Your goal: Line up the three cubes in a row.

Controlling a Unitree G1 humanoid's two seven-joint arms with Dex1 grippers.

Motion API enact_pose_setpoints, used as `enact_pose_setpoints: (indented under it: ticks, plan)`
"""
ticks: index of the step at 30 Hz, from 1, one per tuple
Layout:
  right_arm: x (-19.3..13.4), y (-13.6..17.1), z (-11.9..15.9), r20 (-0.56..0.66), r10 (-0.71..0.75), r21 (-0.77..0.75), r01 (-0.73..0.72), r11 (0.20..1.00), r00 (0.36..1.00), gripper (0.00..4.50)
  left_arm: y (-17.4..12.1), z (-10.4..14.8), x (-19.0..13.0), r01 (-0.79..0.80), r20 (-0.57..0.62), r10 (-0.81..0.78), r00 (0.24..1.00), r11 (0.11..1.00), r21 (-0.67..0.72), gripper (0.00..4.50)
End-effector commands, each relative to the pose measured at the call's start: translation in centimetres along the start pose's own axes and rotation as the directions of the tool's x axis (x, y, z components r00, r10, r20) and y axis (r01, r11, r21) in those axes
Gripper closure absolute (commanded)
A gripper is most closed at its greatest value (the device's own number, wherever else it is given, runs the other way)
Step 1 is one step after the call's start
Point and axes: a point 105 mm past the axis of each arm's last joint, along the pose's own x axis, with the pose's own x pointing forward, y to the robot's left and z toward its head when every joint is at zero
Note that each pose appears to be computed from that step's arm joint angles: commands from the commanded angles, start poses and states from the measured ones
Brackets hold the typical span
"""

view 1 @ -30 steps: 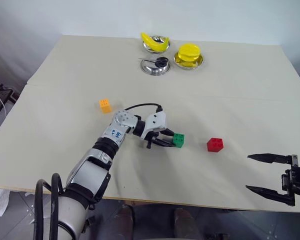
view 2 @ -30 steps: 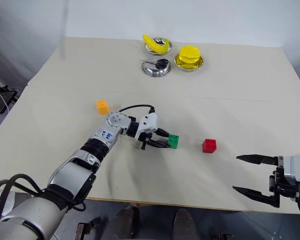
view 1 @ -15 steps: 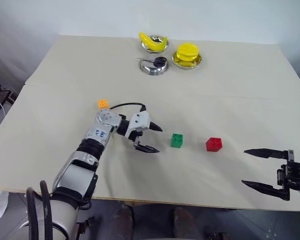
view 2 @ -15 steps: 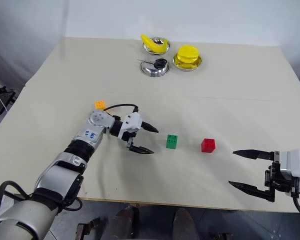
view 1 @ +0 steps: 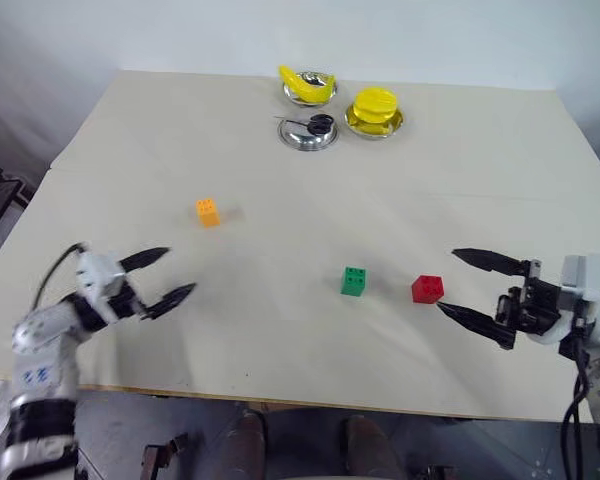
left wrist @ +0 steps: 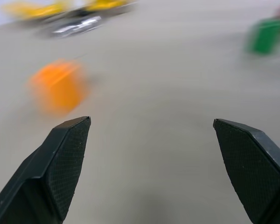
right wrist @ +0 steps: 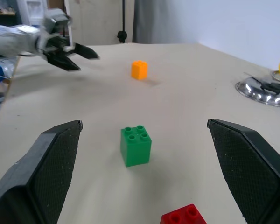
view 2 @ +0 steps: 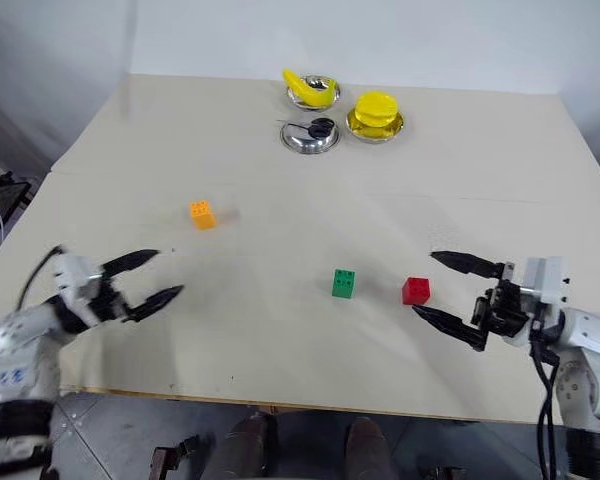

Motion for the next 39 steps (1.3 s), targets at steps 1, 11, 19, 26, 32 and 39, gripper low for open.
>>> enact_pose_setpoints:
  ticks: [1,11,19,26,32,39]
  plan:
    - [0.4,-0.1,0.3,0.02,-0.033,-0.041,0.034,0.999,0.999,0.0,1.8,-0.5,-4.2,-0.275,-0.003,0.275,0.961,0.96,-0.048,0.02]
    - [0.7,0.3,0.0,0.01,-0.022,-0.054,0.023,0.998,1.0,0.0,0.4,-0.5,-1.8,-0.336,-0.033,0.334,0.942,0.938,-0.084,0.02]
    - [1.0,0.0,0.3,0.005,-0.007,-0.066,0.008,0.998,1.0,0.0,-0.8,3.3,7.8,-0.306,-0.03,0.307,0.951,0.927,-0.216,0.02]
    - [1.2,0.1,0.4,0.0,0.007,-0.065,-0.007,0.998,1.0,0.0,0.4,3.0,12.2,-0.533,-0.149,0.513,0.845,0.789,-0.305,0.02]
    - [1.4,0.4,0.6,0.011,-0.004,-0.063,0.004,0.998,1.0,0.0,-1.2,2.7,15.4,-0.501,-0.151,0.479,0.865,0.812,-0.297,0.02]
    - [1.4,1.1,0.2,0.019,-0.022,-0.046,0.023,0.999,1.0,0.0,-0.9,2.5,18.0,-0.532,-0.157,0.508,0.847,0.805,-0.263,0.02]
